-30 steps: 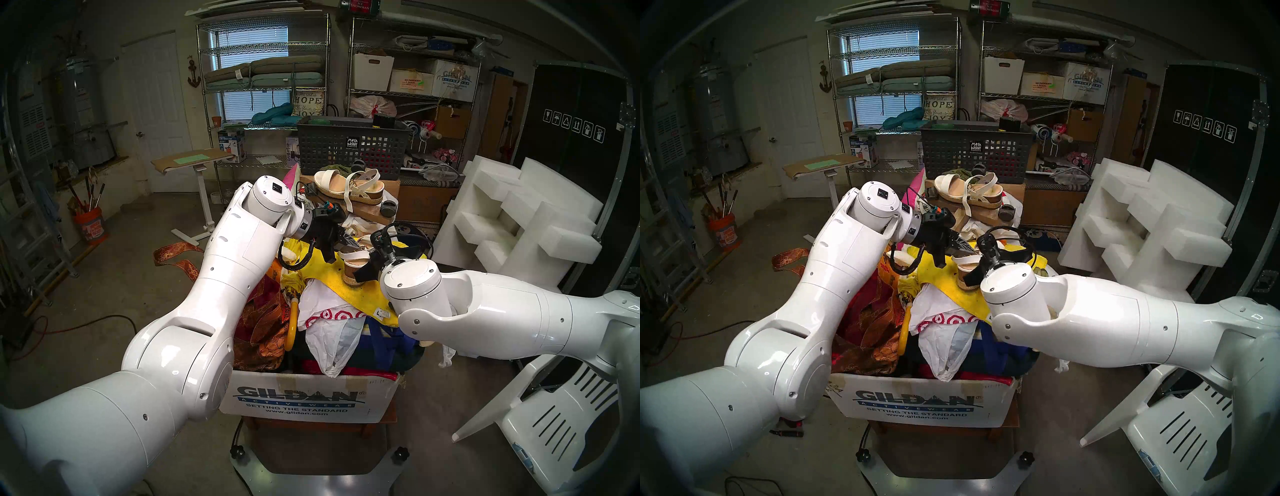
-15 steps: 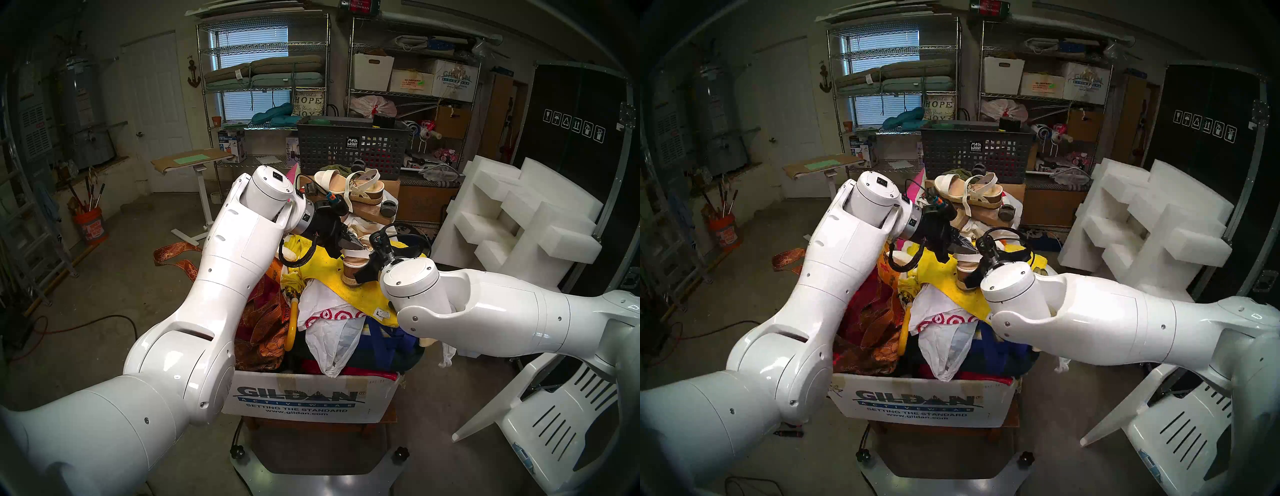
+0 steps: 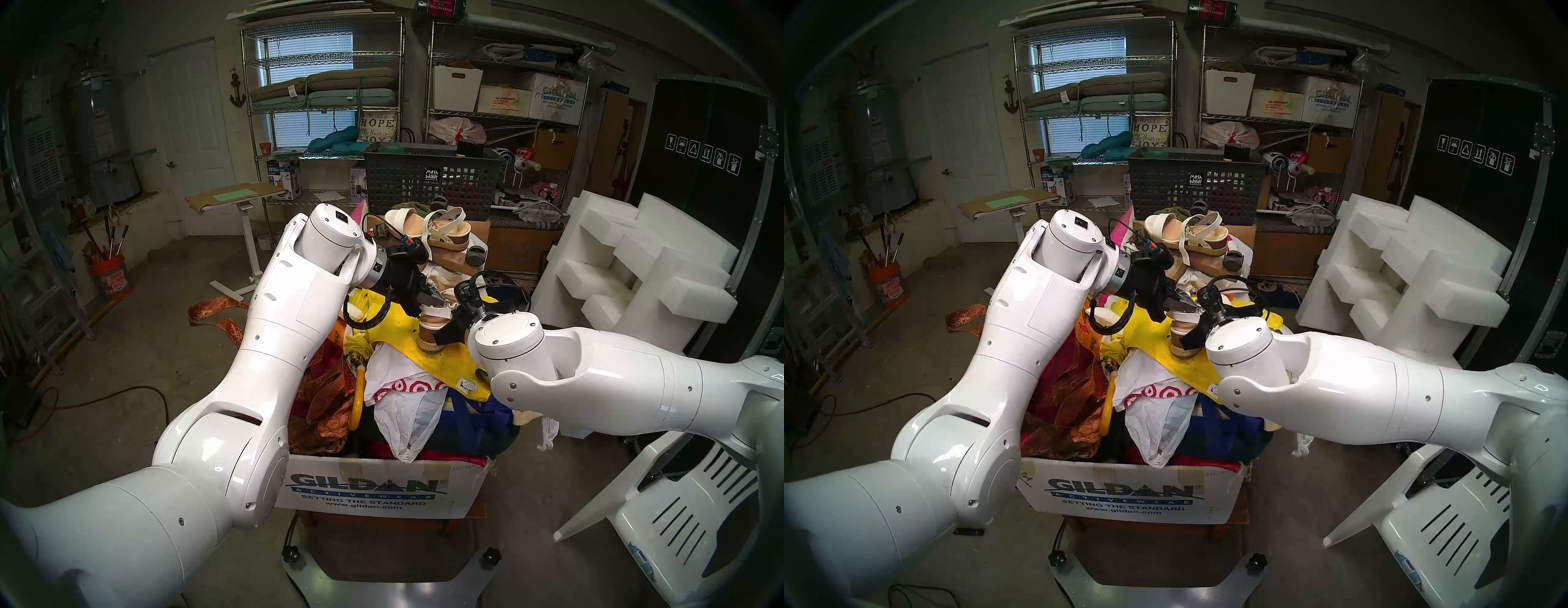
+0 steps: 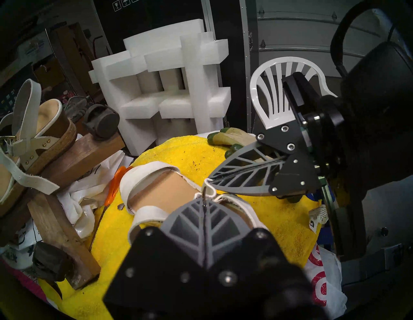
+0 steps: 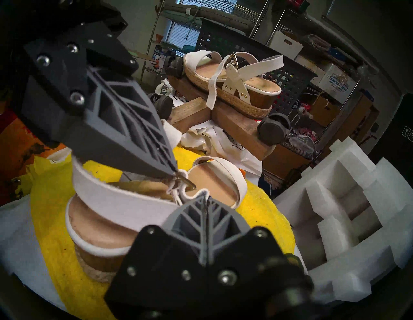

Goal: Unbuckle a shoe

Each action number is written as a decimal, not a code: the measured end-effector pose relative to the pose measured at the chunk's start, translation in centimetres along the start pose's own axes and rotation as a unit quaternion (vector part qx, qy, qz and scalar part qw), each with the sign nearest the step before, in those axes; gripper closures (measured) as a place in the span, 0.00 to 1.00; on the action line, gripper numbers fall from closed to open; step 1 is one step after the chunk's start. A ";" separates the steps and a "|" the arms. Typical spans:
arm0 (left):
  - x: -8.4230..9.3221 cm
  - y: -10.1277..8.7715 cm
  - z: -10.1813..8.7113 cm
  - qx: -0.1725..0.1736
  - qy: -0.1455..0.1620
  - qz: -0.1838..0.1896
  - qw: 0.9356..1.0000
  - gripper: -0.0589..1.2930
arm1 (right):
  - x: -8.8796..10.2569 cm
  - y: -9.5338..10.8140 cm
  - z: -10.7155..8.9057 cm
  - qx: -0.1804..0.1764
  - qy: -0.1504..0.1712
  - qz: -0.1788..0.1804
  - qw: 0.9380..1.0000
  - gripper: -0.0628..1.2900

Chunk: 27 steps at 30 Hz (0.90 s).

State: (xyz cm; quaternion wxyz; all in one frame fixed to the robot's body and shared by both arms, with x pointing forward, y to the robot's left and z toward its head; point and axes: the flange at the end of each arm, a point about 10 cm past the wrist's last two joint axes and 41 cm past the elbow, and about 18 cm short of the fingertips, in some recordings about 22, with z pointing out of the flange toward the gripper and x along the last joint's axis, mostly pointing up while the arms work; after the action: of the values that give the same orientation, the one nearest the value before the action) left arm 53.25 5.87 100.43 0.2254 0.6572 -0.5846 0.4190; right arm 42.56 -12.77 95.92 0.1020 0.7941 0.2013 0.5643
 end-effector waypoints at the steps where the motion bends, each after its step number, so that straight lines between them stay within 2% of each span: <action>1: -0.1 0.0 0.1 0.004 0.000 -0.002 1.000 0.97 | 0.0 0.0 -0.1 0.004 0.000 0.001 1.000 0.97; 17: 0.0 0.0 0.3 0.014 0.005 -0.008 1.000 0.97 | 0.0 0.2 -0.4 0.033 0.019 -0.008 0.999 0.97; 27: -0.2 -0.2 0.0 0.020 0.005 -0.011 1.000 0.97 | 0.5 0.3 0.2 0.066 0.026 -0.011 0.997 0.97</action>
State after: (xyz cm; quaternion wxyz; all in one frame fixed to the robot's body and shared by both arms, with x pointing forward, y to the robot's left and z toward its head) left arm 53.43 6.06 100.27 0.2199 0.6662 -0.5676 0.4308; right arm 42.92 -12.77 96.41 0.0501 0.7820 0.2492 0.5691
